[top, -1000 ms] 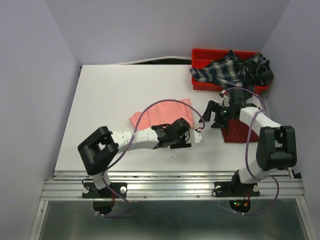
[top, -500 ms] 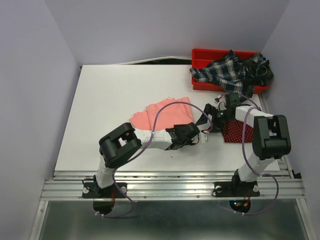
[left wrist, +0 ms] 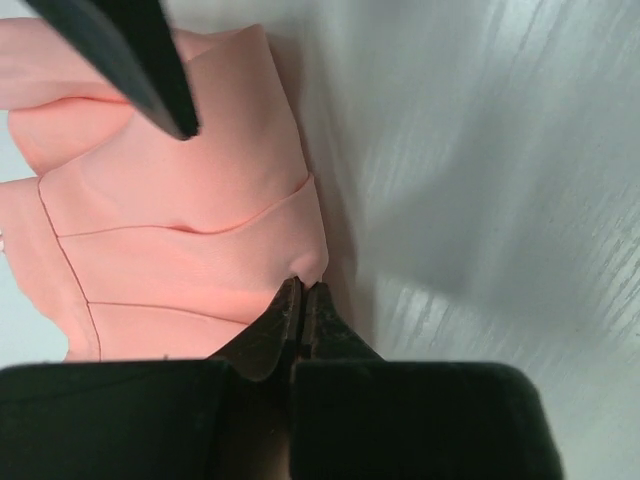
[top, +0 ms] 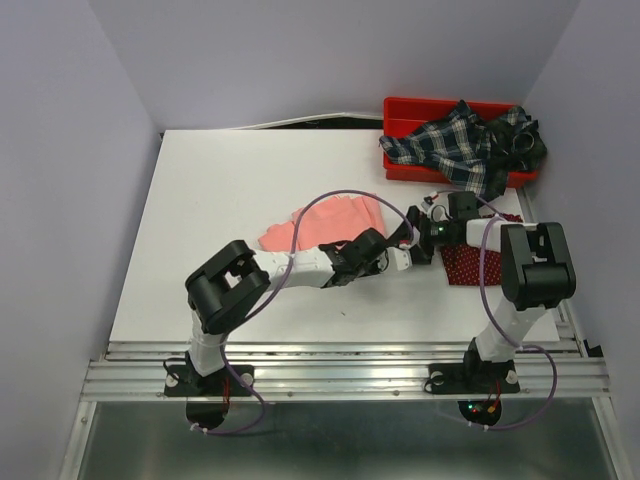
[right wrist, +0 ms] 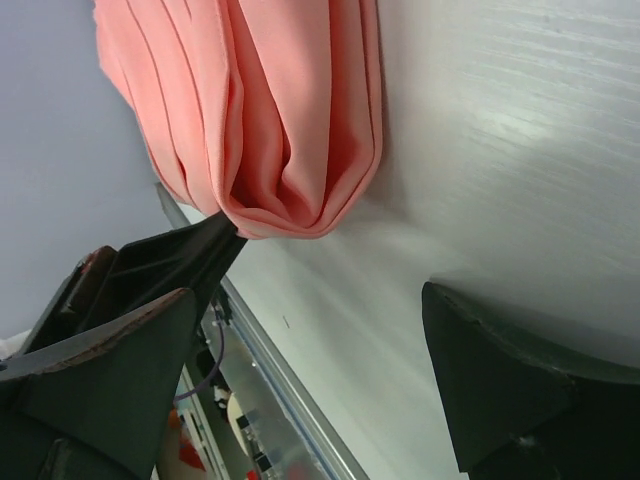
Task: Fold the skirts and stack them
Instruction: Fold the skirt
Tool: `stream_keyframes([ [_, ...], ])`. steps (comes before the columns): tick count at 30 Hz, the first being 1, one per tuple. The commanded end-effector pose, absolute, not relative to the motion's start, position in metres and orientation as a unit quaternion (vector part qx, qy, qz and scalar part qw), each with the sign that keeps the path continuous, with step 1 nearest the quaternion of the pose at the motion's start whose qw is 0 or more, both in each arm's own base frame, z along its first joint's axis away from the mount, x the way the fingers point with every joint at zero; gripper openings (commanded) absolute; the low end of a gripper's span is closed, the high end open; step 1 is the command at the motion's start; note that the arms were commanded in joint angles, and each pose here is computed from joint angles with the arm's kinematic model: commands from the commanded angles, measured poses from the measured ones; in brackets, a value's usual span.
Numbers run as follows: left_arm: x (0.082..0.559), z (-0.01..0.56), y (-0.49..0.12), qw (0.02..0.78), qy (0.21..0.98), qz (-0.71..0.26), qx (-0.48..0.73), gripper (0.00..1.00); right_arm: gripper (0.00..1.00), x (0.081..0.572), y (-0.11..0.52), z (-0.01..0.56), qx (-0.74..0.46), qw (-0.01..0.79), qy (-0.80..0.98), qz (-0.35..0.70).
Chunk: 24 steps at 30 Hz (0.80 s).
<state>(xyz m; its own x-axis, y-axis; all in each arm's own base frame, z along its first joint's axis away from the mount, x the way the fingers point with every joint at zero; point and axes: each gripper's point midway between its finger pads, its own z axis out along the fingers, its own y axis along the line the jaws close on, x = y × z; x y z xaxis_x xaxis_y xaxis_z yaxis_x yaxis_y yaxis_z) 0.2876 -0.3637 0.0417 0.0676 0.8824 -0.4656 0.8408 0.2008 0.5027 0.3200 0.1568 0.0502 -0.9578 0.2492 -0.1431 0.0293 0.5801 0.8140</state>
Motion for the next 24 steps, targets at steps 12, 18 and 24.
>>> stream_keyframes([
  [12,0.277,0.102,-0.383,0.395,0.665,-0.097,0.626,0.0,1.0,0.332,0.202,0.022,0.077,0.121,0.857,0.496],
  [18,0.275,0.103,-0.385,0.394,0.66,-0.118,0.628,0.0,1.0,0.333,0.223,0.021,0.064,0.108,0.84,0.528],
  [24,0.275,0.105,-0.383,0.39,0.643,-0.136,0.645,0.0,1.0,0.324,0.234,-0.004,0.033,0.086,0.85,0.519],
])
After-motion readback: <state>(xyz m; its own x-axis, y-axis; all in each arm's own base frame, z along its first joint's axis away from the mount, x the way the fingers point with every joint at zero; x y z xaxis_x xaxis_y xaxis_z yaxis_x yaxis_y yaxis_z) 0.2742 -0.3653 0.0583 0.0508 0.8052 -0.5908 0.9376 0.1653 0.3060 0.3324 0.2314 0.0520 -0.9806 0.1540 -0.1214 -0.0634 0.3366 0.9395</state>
